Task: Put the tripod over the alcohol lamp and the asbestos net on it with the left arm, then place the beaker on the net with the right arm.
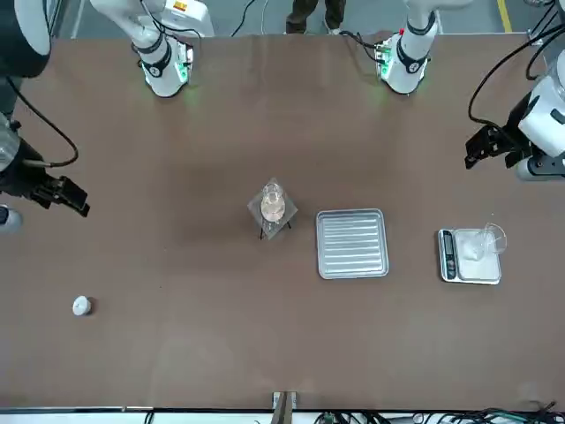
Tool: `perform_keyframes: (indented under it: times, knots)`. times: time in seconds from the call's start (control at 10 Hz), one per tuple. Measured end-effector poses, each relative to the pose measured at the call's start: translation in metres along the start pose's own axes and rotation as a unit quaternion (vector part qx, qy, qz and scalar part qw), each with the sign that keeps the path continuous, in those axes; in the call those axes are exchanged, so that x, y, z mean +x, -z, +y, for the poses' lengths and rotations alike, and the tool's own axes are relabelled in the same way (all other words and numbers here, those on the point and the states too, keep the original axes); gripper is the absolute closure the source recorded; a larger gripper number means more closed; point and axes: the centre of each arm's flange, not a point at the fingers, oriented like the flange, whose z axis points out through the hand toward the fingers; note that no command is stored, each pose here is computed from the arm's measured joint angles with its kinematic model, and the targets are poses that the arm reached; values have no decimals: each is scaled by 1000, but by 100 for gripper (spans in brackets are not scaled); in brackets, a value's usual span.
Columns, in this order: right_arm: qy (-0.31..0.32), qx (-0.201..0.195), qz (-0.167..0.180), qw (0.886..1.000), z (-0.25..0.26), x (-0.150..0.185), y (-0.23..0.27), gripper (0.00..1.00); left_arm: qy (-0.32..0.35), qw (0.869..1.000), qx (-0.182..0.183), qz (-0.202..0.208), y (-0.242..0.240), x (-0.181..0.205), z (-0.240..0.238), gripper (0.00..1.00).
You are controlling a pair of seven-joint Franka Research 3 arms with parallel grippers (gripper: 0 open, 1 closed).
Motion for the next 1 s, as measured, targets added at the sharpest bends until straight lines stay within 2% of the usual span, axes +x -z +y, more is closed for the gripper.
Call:
perform_keyframes:
  times: [0.2, 1.0]
  knots:
    - [1, 1, 17, 1000, 10, 4, 5, 0, 5, 1000, 0, -1, -1, 0, -2, 0]
    - [12, -3, 8, 1000, 7, -12, 5, 0, 7, 1000, 0, -1, 0, 1, -3, 0]
